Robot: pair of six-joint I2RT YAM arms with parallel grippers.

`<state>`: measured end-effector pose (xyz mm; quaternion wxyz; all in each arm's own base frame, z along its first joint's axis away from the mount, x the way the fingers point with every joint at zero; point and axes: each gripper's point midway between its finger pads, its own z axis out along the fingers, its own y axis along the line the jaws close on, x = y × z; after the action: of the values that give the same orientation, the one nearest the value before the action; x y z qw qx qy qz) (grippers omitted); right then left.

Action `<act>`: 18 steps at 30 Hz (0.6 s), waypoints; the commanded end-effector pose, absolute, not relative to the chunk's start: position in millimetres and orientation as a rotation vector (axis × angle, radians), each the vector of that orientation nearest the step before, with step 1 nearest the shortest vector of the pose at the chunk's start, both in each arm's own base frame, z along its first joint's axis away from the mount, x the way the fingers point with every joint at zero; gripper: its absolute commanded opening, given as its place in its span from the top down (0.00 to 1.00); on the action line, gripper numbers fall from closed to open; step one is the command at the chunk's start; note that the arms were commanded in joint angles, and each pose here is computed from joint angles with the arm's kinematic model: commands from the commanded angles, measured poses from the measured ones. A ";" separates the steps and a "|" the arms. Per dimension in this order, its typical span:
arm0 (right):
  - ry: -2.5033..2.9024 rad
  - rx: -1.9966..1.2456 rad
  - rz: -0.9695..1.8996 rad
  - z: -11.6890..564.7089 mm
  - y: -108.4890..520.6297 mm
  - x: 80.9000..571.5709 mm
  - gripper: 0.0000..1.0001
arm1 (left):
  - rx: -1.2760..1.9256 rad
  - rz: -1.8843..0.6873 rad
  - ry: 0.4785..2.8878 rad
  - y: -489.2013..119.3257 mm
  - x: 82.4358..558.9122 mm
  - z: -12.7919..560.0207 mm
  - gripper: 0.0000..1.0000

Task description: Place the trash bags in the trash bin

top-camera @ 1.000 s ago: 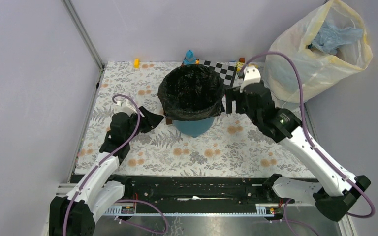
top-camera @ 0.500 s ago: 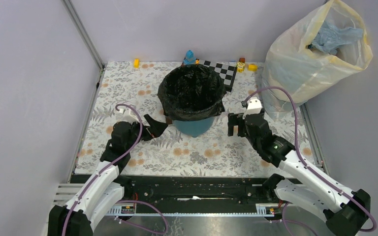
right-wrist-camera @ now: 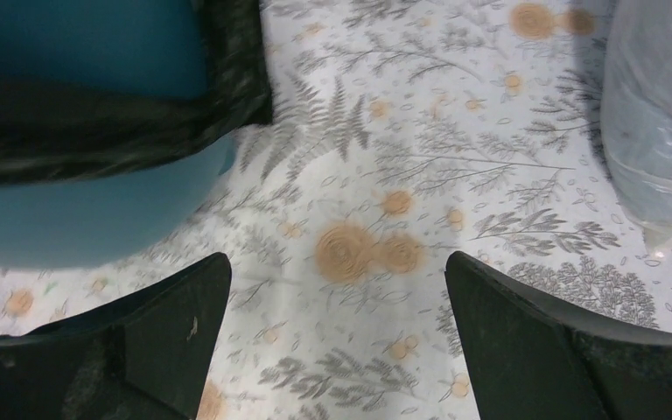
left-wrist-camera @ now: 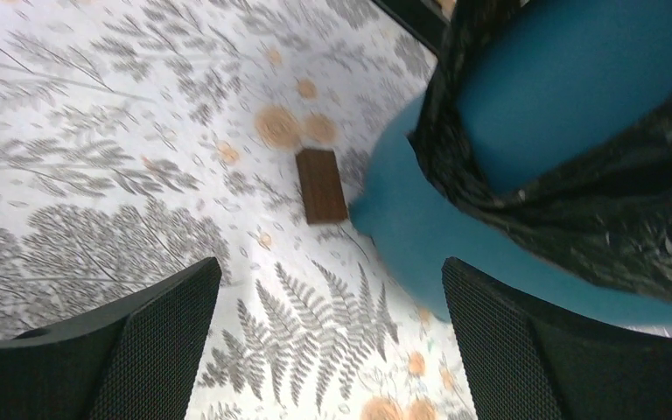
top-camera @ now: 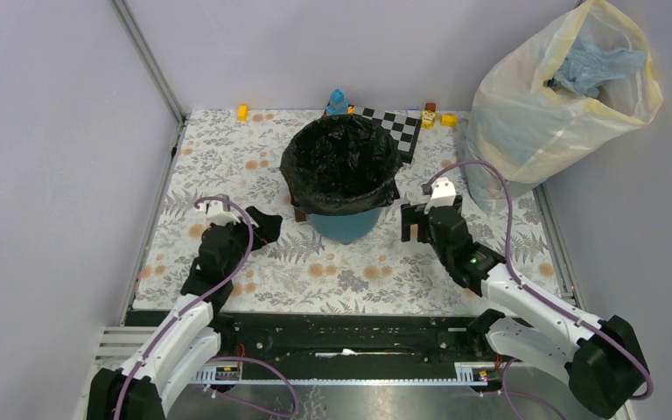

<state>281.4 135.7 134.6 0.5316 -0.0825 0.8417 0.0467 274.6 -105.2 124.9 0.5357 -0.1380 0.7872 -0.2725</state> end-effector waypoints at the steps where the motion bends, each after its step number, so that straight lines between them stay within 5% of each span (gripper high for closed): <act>1: 1.858 -0.071 0.234 165.5 118.9 320.1 0.00 | -0.374 -0.521 1.663 -78.1 295.7 153.5 0.01; 11: 1.766 -0.014 0.083 152.9 58.8 374.3 0.00 | -0.177 -0.289 1.599 -64.8 341.2 168.4 0.01; 18: 1.740 0.005 -0.052 123.0 24.7 383.6 0.00 | -0.340 -0.327 1.586 -9.8 367.6 152.6 0.01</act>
<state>369.6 44.4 101.7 0.5865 -0.0042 0.8098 0.0118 351.4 -31.4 124.7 0.6336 -0.1341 0.7527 -0.1185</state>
